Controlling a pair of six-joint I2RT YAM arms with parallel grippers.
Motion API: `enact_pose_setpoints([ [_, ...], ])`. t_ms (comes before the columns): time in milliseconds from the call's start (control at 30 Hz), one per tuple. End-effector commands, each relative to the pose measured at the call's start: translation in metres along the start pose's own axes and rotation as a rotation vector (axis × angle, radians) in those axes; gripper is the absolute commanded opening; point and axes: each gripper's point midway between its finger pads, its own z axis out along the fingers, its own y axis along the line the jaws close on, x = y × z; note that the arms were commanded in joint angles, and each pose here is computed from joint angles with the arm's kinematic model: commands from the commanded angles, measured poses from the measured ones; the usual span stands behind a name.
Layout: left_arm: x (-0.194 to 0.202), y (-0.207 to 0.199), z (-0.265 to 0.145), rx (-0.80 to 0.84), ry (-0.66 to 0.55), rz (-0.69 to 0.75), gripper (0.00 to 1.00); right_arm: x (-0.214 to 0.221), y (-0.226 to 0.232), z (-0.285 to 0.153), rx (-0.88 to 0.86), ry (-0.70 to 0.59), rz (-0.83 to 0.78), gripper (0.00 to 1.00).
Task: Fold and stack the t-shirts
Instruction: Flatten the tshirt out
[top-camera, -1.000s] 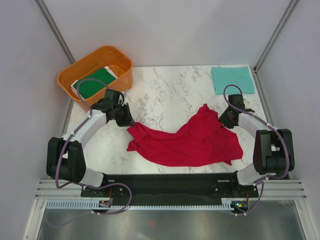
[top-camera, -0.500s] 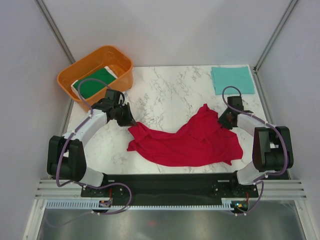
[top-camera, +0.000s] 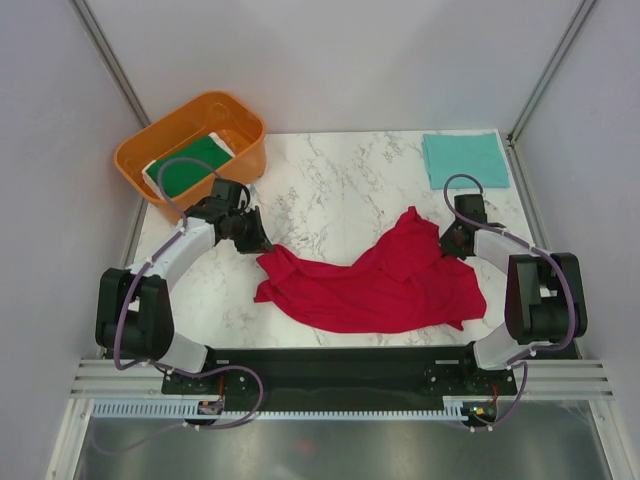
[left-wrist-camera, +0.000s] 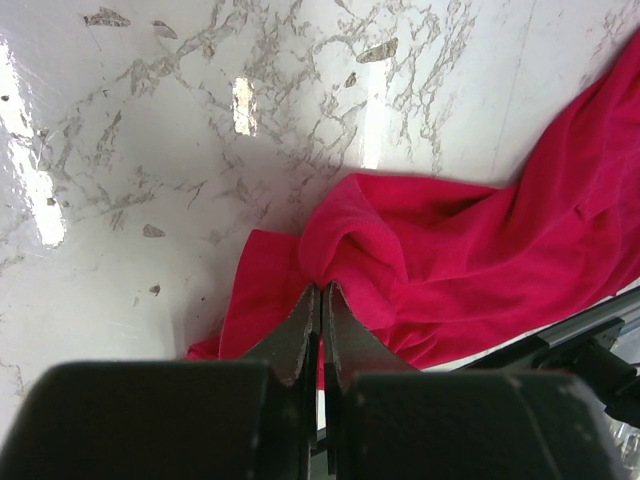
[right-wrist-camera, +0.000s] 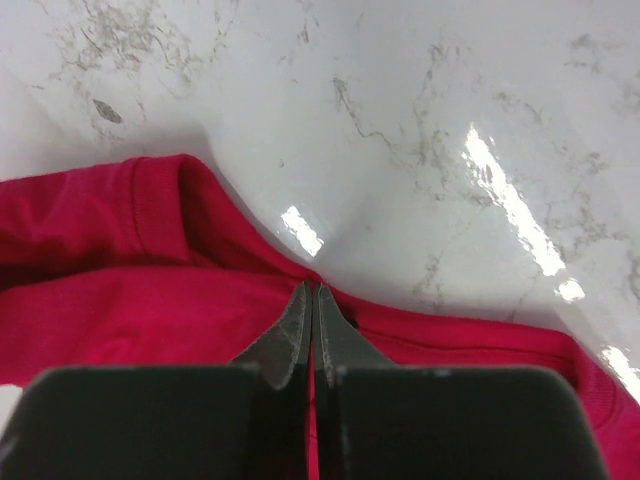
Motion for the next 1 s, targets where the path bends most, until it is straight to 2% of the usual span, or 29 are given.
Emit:
enact_pose_setpoints([
  [0,-0.019,-0.01,-0.006,0.026,-0.055,0.056,0.02,-0.025,-0.002,-0.021,0.033,-0.074,-0.021,0.0],
  [67,-0.026,-0.013,-0.007,0.025,-0.068,0.064,0.03,-0.045,-0.002,-0.04,0.051,-0.135,-0.029,0.0],
  [167,-0.04,-0.016,-0.005,0.017,-0.086,0.084,0.09,-0.053,-0.01,-0.067,0.091,-0.153,-0.042,0.0],
  [267,-0.064,-0.024,-0.006,0.019,-0.123,0.121,0.34,-0.055,-0.009,-0.086,0.068,-0.16,-0.039,0.0],
  [300,-0.071,-0.021,-0.009,-0.015,-0.138,0.134,0.46,-0.054,-0.009,-0.088,0.061,-0.158,-0.038,0.0],
  [433,-0.101,-0.022,-0.038,-0.105,-0.258,0.166,0.59,-0.048,-0.014,-0.093,0.059,-0.153,-0.034,0.0],
  [500,-0.097,-0.023,-0.051,-0.106,-0.286,0.17,0.6,-0.044,-0.015,-0.09,0.062,-0.14,-0.04,0.0],
  [567,-0.072,-0.026,-0.051,-0.087,-0.259,0.179,0.58,-0.04,-0.017,-0.086,0.066,-0.13,-0.041,0.0],
  [733,0.009,-0.029,-0.019,-0.05,-0.082,0.203,0.5,-0.029,-0.015,-0.077,0.038,-0.099,-0.043,0.0],
  [833,0.033,-0.022,-0.001,-0.066,-0.011,0.197,0.45,-0.028,-0.012,-0.077,0.022,-0.092,-0.051,0.0],
  [967,0.038,-0.008,0.002,-0.112,-0.024,0.199,0.42,-0.027,-0.01,-0.078,0.006,-0.091,-0.06,0.0],
])
